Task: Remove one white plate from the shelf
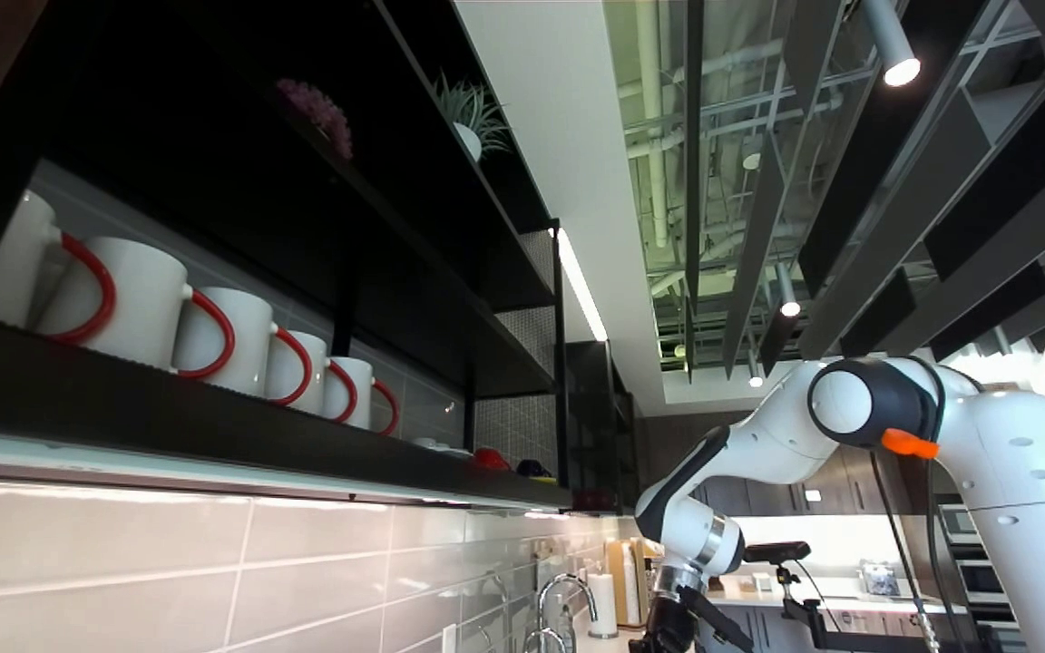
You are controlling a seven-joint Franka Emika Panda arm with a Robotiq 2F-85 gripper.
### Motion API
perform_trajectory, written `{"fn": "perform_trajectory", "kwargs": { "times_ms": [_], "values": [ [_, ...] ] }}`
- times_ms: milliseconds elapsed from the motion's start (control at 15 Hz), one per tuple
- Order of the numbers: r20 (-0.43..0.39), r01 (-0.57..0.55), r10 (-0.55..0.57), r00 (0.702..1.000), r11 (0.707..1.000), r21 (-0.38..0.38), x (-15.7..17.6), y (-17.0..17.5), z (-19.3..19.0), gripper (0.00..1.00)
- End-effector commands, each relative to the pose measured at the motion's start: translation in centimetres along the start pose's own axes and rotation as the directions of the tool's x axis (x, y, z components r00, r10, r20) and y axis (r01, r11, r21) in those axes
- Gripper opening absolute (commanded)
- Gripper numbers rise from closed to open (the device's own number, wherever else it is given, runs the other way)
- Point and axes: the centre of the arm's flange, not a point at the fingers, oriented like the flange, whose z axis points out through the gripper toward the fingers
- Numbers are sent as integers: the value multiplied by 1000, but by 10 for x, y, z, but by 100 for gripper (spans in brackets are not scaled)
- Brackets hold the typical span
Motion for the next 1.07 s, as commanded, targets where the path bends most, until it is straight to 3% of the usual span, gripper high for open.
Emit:
{"fn": "perform_trajectory", "kwargs": {
  "times_ms": [0,133,533,667,1000],
  "values": [
    [-10,-21,20,1000,1000,-15,0,14,7,3],
    [-9,-46,46,999,998,-32,0,33,16,3],
    [8,-73,74,997,996,-45,11,40,23,1],
    [62,-105,107,992,994,-39,23,61,46,1],
    [111,-59,65,992,997,-56,20,94,104,1]
  ]
}}
